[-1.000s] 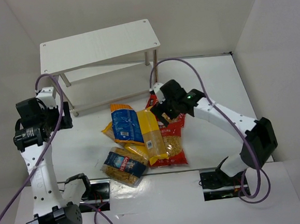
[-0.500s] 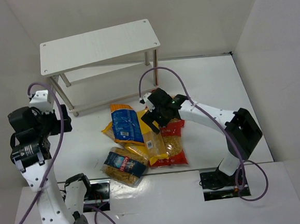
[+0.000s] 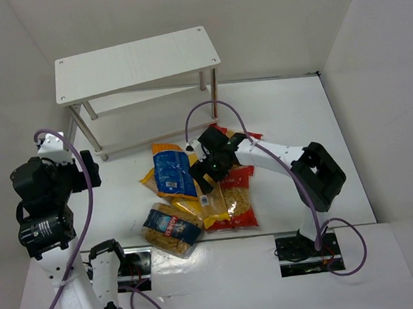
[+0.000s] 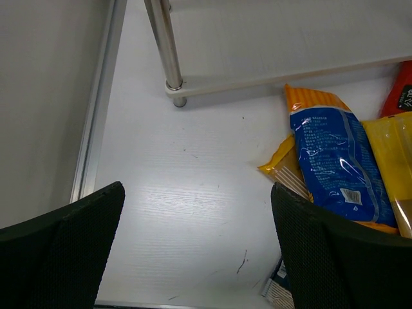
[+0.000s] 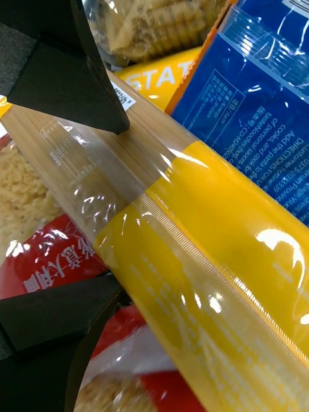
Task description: Place and organize the pasta boxes and bags onto the shelf
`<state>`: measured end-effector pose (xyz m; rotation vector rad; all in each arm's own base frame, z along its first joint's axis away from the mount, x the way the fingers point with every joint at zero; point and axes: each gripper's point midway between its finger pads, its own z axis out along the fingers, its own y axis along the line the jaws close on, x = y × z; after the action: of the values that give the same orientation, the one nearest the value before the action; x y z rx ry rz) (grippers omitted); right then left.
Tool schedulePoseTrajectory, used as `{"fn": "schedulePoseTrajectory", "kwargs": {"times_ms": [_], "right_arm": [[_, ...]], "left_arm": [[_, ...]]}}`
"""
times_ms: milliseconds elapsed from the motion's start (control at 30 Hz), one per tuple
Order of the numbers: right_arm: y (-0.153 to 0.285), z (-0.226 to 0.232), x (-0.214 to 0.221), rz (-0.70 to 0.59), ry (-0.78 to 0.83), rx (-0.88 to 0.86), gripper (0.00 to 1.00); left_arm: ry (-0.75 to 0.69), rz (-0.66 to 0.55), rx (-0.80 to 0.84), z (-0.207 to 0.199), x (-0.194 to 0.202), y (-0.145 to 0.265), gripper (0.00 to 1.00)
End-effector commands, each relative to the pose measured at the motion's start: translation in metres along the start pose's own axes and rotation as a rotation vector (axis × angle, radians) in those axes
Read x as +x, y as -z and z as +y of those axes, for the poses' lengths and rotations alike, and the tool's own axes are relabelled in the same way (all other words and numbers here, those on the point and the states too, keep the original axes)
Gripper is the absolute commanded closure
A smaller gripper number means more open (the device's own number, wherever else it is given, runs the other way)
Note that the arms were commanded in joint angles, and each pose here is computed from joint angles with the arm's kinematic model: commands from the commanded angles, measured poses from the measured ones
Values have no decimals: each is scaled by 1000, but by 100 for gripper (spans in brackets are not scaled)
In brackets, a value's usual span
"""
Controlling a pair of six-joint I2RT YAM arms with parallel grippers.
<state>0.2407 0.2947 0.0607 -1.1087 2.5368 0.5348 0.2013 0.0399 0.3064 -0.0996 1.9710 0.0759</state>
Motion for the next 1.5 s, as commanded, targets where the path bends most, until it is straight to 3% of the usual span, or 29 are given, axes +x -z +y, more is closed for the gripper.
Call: {"fn": "schedulePoseTrajectory", "kwargs": {"times_ms": [0, 267, 433, 633, 733, 833, 967, 1000, 1100, 1467], "right_arm": [[-14, 47, 6, 39, -9, -261, 1], [-33, 65, 19, 100, -38, -413, 1], [-22, 81, -7, 44, -52, -489, 1], [-22, 68, -35, -7, -62, -337, 8], [-37, 71, -29, 20, -18, -233, 13], [-53, 84, -18, 55, 60, -147, 22], [-63, 76, -13, 72, 96, -49, 49], [-67, 68, -8, 92, 104, -11, 62], [-67, 47, -12, 80, 130, 79, 79], [18, -68, -72, -108, 287, 550, 81]], "left_arm": [[7, -44, -4, 0, -8, 3, 0], [-22, -41, -49, 8, -8, 3, 0], [-21, -38, -68, 12, -7, 4, 0], [-35, -15, -86, 18, -4, -3, 0], [-35, -14, -95, 20, -5, -6, 0], [-35, -13, -106, 22, -5, -6, 0], [-46, -20, -116, 25, -10, -4, 0], [-46, -20, -116, 25, -10, -4, 0], [-44, -11, -115, 25, -9, -6, 0], [-48, -30, -108, 24, -14, -7, 0]]}}
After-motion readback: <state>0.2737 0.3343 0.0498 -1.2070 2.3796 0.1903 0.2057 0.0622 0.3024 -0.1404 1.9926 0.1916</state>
